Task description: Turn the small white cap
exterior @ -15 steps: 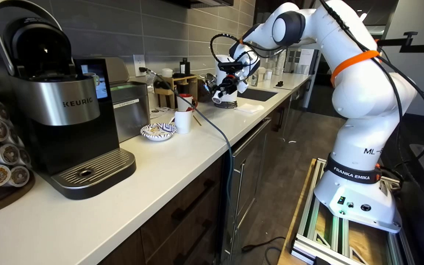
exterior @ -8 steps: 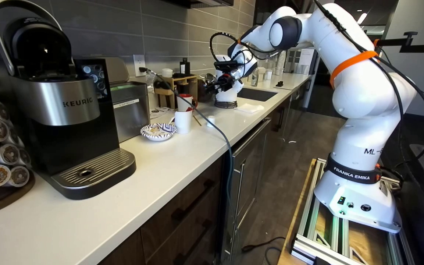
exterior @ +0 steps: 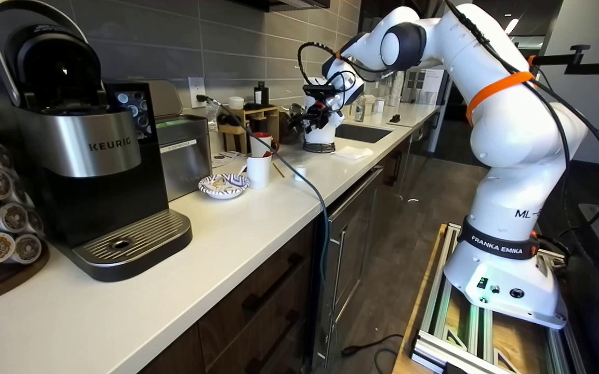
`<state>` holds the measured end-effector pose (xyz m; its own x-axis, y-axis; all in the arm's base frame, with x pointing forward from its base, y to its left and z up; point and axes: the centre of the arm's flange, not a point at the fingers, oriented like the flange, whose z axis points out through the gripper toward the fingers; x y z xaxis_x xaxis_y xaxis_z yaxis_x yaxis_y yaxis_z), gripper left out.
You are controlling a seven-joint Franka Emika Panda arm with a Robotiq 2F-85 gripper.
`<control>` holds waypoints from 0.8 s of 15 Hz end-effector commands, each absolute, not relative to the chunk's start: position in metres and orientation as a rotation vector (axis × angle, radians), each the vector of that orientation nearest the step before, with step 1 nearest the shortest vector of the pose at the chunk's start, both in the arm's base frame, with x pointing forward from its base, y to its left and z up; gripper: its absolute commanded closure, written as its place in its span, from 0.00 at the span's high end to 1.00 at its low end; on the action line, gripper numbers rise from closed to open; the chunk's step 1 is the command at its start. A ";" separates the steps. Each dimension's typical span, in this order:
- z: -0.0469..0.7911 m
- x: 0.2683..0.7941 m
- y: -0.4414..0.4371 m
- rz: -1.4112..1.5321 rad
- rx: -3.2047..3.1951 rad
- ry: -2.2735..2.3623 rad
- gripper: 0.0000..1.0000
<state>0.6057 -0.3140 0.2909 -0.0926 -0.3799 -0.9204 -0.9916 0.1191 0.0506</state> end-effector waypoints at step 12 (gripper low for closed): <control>0.316 0.536 -0.357 0.956 -1.868 1.306 1.00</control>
<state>0.5662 -0.3408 0.3008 0.1171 -0.4960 -0.8604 -0.9867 -0.1563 -0.0441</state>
